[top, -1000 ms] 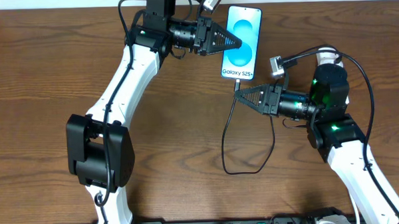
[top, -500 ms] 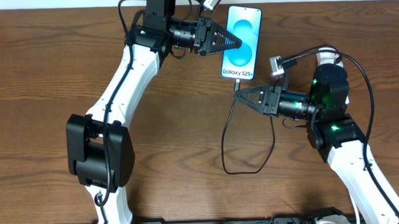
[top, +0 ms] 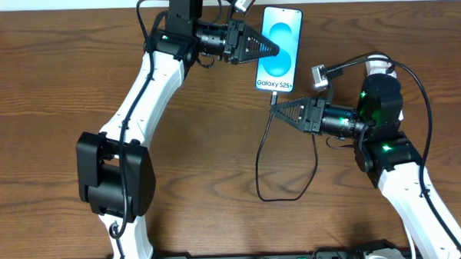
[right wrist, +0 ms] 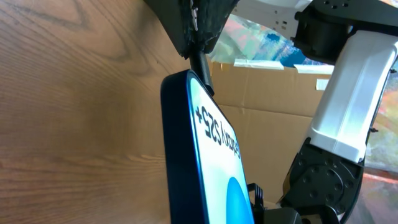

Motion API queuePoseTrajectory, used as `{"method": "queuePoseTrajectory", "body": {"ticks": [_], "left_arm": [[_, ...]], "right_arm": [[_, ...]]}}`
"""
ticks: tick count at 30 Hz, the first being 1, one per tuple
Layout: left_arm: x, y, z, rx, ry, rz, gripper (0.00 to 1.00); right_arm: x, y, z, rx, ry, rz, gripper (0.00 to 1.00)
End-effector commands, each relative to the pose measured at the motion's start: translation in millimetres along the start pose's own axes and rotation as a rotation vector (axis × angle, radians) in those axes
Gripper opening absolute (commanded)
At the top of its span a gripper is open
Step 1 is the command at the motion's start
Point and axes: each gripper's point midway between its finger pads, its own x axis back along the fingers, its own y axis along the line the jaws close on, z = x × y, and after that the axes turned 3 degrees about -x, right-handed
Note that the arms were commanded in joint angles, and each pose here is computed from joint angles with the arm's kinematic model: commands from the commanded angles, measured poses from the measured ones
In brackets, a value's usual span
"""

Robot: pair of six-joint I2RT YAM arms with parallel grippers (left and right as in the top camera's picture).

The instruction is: Plug charger to phone and switch on socket

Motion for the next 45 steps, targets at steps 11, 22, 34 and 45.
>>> {"method": "queuePoseTrajectory", "body": {"ticks": [11, 22, 34, 45], "left_arm": [[0.2, -28.9, 4.0, -0.048, 0.027, 0.043, 0.07], [-0.6, -29.1, 4.3, -0.038, 0.029, 0.043, 0.07], [-4.4, -30.2, 6.0, -0.039, 0.037, 0.048, 0.07], [-4.6, -31.3, 7.0, -0.039, 0.043, 0.054, 0.07]], "right_arm": [[-1.5, -4.1, -4.2, -0.002, -0.023, 0.021, 0.01], [-2.8, -4.5, -4.1, -0.017, -0.026, 0.026, 0.01], [-2.8, -4.5, -4.0, -0.018, -0.026, 0.025, 0.01], [-2.7, -4.4, -3.8, -0.020, -0.024, 0.024, 0.01]]}}
